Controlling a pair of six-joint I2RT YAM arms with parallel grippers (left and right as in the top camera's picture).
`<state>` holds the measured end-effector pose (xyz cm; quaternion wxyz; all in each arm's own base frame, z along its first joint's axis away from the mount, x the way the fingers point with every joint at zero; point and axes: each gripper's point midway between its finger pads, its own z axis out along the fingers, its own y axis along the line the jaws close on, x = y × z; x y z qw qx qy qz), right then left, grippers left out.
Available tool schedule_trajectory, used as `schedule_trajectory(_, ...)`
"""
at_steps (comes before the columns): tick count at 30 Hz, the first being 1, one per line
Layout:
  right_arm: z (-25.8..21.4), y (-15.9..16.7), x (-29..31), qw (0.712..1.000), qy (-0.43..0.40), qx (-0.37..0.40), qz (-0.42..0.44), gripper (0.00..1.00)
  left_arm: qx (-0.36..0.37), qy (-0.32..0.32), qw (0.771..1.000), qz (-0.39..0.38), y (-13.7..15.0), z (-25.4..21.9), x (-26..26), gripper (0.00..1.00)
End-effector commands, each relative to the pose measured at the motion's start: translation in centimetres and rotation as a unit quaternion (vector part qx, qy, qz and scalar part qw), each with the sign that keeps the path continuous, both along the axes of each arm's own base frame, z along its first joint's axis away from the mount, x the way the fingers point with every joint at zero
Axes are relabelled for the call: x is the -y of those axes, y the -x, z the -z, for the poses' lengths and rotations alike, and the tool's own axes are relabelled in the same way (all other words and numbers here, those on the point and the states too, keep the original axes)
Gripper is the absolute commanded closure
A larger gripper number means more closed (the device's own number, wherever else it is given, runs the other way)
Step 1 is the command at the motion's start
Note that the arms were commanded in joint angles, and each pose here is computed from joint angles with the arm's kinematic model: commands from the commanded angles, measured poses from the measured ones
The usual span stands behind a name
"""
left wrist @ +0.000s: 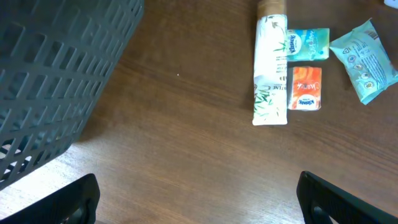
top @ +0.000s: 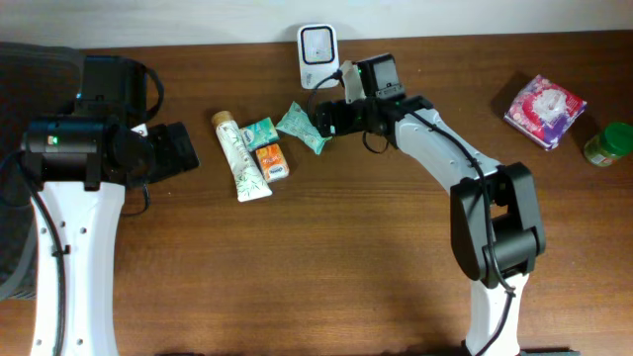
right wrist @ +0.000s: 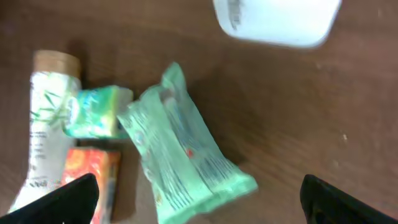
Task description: Scan the item barcode
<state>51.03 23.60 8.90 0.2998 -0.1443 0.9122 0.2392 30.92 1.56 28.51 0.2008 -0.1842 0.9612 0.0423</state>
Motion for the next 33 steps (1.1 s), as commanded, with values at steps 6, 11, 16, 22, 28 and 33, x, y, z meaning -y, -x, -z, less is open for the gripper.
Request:
schedule_trajectory(6, 4.3, -0.7, -5.5, 0.998, -0.012, 0.043, -0.051, 0.15, 0.011, 0.001, 1.000, -0.008, 0.1, -0.5, -0.2, 0.01)
schedule_trajectory(11, 6.3, 1.0, -4.9, 0.999, 0.007, -0.008, -0.052, 0.48, 0.011, 0.001, 1.000, -0.008, 0.1, -0.5, -0.2, 0.01)
schedule_trajectory(16, 2.6, 5.8, -1.5, 0.993, 0.066, -0.088, -0.032, 0.96, 0.010, 0.001, 1.000, -0.008, 0.1, -0.5, -0.2, 0.01)
schedule_trajectory(22, 0.2, 13.0, 1.7, 0.971, 0.113, -0.207, -0.031, 0.51, 0.011, 0.001, 1.000, -0.008, 0.1, -0.5, -0.2, 0.01)
schedule_trajectory(28, -1.4, 10.5, 3.4, 0.977, 0.099, -0.189, 0.007, 0.15, 0.011, 0.001, 1.000, -0.008, 0.1, -0.5, -0.2, 0.01)
schedule_trajectory(33, 0.2, 14.1, 6.2, 0.950, 0.155, -0.269, 0.021, 0.27, 0.011, 0.001, 1.000, -0.008, 0.1, -0.5, -0.2, 0.01)
